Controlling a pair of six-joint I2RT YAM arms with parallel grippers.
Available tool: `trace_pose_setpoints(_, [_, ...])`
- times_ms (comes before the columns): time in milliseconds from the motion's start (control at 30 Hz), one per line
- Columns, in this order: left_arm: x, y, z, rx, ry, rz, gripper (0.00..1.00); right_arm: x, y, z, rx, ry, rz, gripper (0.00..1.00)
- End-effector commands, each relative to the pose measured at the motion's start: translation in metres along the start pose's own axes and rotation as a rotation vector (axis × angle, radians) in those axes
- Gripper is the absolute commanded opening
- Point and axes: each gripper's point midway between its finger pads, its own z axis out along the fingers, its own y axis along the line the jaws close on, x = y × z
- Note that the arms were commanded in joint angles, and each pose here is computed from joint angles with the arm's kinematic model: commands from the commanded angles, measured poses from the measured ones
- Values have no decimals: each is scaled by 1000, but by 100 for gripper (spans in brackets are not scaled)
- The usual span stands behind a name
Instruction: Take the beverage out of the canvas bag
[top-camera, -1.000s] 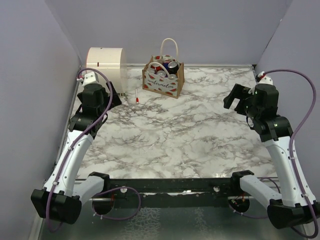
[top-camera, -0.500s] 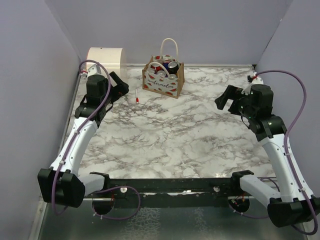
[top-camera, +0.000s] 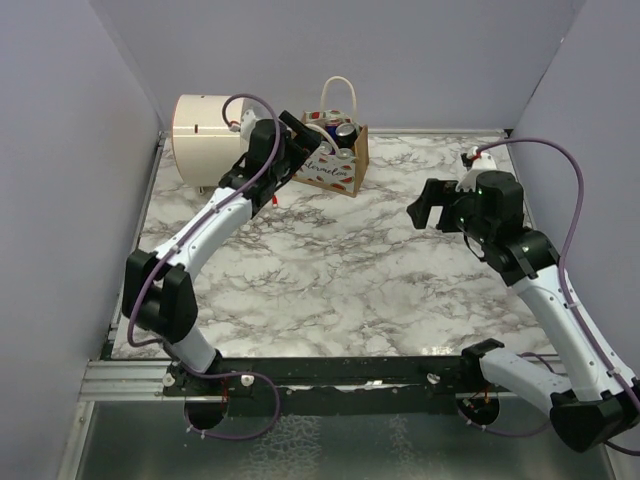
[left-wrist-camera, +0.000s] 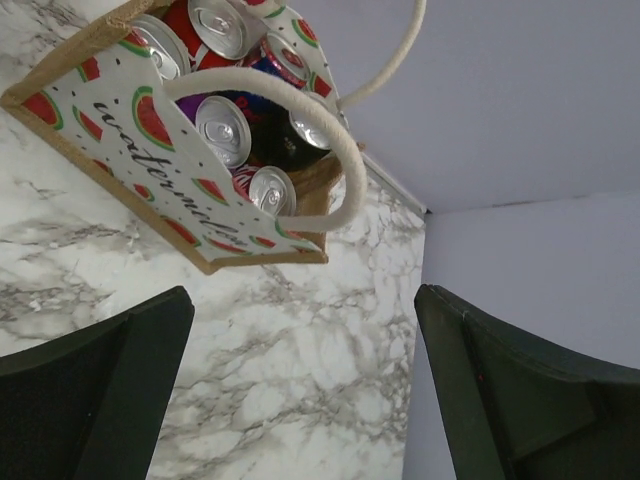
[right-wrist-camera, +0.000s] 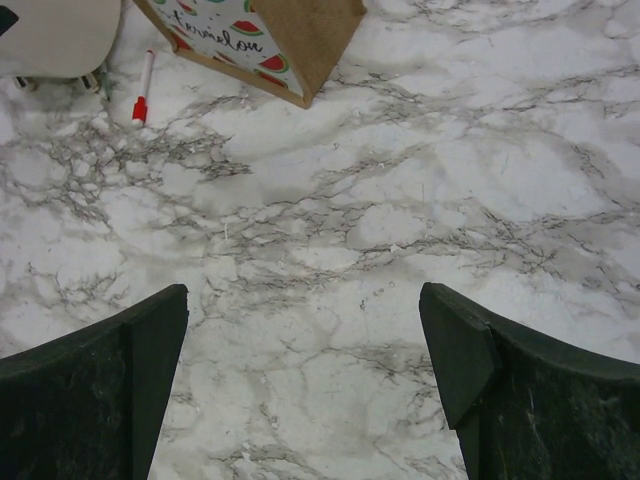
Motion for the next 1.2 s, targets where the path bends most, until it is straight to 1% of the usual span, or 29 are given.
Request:
trace_pose_setpoints(0, [-28, -29, 24, 27, -147, -139, 99, -24, -1, -6, 26, -95, -34, 99])
trace_pose_setpoints(33, [-28, -34, 28, 34, -156, -142, 99, -24, -3, -7, 35, -101, -34, 99])
trace_pose_setpoints(100, [-23, -29, 45, -4, -153, -164, 99, -23, -7, -9, 52, -107, -34, 99])
trace_pose_setpoints(233, [-12, -16, 74, -88, -139, -216, 95, -21, -12, -13, 78, -116, -36, 99])
trace_pose_setpoints(300, [-11, -20, 88, -81, -138, -221, 90, -22, -13, -15, 85, -122, -35, 99])
trace_pose_setpoints(433, [-2, -26, 109, -90, -98, -225, 80, -21, -14, -16, 87, -121, -35, 99])
trace_pose_setpoints(500, [2, -26, 114, -87, -86, -235, 70, -21, -15, -16, 90, -122, -35, 99])
trace_pose_setpoints(600, [9, -32, 115, -47, -55, -248, 54, -20, -16, -15, 98, -118, -35, 99])
trace_pose_setpoints(700, [22, -32, 112, -26, 8, -242, 44, -20, -16, -13, 100, -116, -33, 99])
trace_pose_setpoints(767, [30, -29, 107, -21, 46, -229, 34, -20, -15, -12, 95, -111, -31, 99])
trace_pose_setpoints(833, [37, -30, 100, 1, 78, -214, 27, -19, -15, -10, 94, -107, -28, 99])
trace_pose_setpoints(1033, [66, -32, 81, 53, 236, -163, 19, -15, -11, -5, 83, -85, -25, 99])
trace_pose_setpoints(1167, [85, -30, 64, 76, 314, -138, 17, -13, -8, -1, 71, -72, -20, 99])
